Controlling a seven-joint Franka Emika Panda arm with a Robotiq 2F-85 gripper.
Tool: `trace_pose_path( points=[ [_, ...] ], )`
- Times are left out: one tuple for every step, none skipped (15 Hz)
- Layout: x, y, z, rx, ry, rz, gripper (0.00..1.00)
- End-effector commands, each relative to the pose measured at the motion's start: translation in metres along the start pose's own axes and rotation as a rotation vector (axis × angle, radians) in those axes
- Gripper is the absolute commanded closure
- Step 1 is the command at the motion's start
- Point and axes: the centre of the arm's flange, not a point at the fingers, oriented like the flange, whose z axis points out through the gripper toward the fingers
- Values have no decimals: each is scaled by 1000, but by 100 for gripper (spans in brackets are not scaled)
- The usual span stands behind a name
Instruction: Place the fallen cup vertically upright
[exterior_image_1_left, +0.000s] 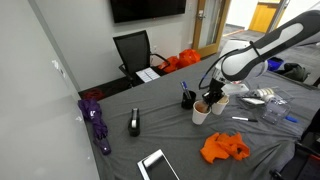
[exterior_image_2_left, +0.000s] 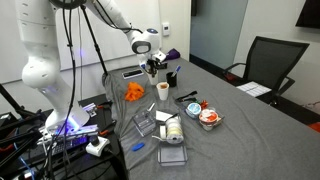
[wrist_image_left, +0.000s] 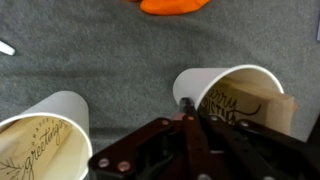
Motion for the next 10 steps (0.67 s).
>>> trace_pose_path(
  points=[
    [-24, 23, -9, 16, -12, -27, 99],
    [-26, 25, -7, 21, -4, -23, 99],
    [-27, 27, -3, 21, 4, -16, 99],
    [-28, 29, 0, 21, 6, -8, 99],
    [-28, 29, 4, 28, 11, 4, 99],
    [-29, 30, 6, 27, 12, 14, 99],
    [-29, 30, 9, 32, 19, 26, 99],
    [-27, 30, 10, 37, 27, 40, 99],
    [-26, 30, 12, 41, 30, 50, 99],
    [-25, 31, 12, 45, 37, 61, 99]
  ],
)
